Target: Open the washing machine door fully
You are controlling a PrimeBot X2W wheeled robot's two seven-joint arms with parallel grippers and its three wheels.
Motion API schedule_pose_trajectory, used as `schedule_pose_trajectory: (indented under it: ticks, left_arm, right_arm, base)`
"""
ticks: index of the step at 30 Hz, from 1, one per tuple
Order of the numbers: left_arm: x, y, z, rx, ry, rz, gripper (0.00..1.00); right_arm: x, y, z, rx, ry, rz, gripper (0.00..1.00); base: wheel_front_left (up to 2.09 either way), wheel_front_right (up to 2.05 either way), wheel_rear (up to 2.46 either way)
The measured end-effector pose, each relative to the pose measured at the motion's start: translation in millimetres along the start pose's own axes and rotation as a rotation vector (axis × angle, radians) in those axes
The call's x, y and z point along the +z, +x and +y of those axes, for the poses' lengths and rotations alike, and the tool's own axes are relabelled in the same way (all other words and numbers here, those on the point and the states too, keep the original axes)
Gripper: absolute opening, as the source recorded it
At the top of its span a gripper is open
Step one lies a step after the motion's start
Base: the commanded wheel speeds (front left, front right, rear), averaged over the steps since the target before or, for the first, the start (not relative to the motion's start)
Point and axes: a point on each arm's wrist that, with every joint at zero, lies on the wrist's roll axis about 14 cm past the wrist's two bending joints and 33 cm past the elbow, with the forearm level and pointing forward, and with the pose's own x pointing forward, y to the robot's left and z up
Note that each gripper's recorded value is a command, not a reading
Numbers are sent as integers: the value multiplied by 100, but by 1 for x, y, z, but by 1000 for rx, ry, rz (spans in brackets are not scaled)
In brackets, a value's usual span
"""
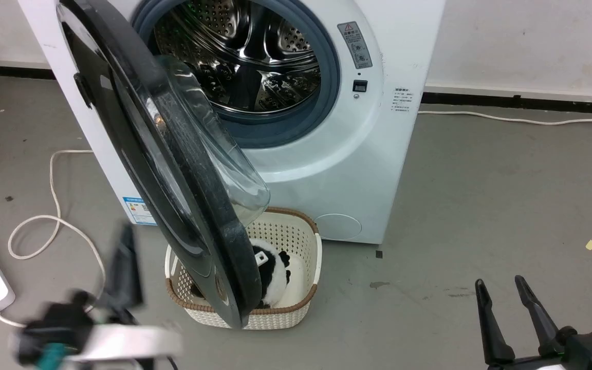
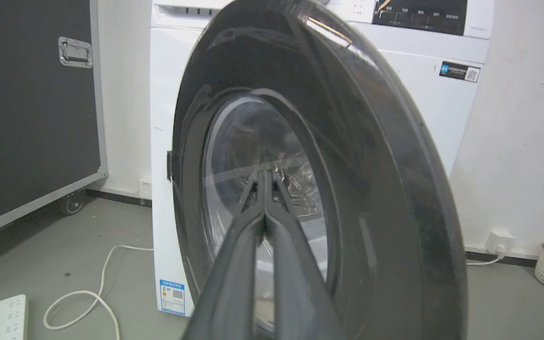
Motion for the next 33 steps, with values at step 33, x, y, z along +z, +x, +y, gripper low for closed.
schedule_pose_trajectory:
  ticks: [33]
  left_arm:
    - [-47, -4, -154, -423, -85, 293, 0]
  right_arm:
    - [-12, 6, -8, -29, 32, 31, 100]
  base:
    - [0, 0, 0]
